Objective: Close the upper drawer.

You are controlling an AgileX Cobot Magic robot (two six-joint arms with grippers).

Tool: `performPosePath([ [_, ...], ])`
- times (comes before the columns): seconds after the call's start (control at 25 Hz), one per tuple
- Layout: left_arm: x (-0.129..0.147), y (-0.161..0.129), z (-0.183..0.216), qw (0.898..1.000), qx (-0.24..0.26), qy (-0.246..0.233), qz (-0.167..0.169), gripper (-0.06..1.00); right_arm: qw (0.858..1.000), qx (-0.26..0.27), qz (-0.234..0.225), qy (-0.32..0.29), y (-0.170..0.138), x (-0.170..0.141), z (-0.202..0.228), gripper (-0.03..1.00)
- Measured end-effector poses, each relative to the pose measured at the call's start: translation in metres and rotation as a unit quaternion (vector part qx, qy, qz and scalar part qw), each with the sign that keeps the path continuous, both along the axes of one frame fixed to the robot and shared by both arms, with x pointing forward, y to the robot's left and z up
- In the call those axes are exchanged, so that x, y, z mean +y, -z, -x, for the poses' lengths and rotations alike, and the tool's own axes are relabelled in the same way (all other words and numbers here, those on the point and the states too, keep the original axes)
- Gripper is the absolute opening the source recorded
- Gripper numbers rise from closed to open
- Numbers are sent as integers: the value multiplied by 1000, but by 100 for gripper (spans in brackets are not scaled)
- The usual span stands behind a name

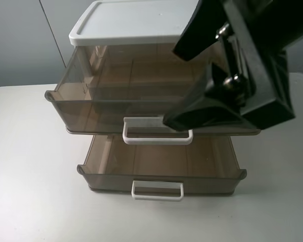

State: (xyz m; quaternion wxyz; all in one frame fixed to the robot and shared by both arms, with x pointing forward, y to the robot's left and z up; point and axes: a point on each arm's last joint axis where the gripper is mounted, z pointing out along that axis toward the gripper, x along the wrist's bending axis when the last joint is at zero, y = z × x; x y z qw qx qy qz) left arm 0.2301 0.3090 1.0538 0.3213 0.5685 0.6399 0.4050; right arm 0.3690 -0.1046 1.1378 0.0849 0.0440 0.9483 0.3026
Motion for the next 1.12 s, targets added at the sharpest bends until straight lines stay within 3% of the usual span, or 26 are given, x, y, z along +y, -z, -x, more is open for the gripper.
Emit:
performPosePath([
  [0.36, 0, 0, 0, 1000, 0, 0, 0, 74, 994, 17, 63, -93, 26, 38, 24, 70],
  [0.64, 0, 0, 0, 1000, 0, 0, 0, 74, 984, 32, 144, -102, 57, 52, 13, 70],
  [1.12, 0, 0, 0, 1000, 0, 0, 0, 74, 977, 15, 193, -84, 73, 56, 3, 70],
])
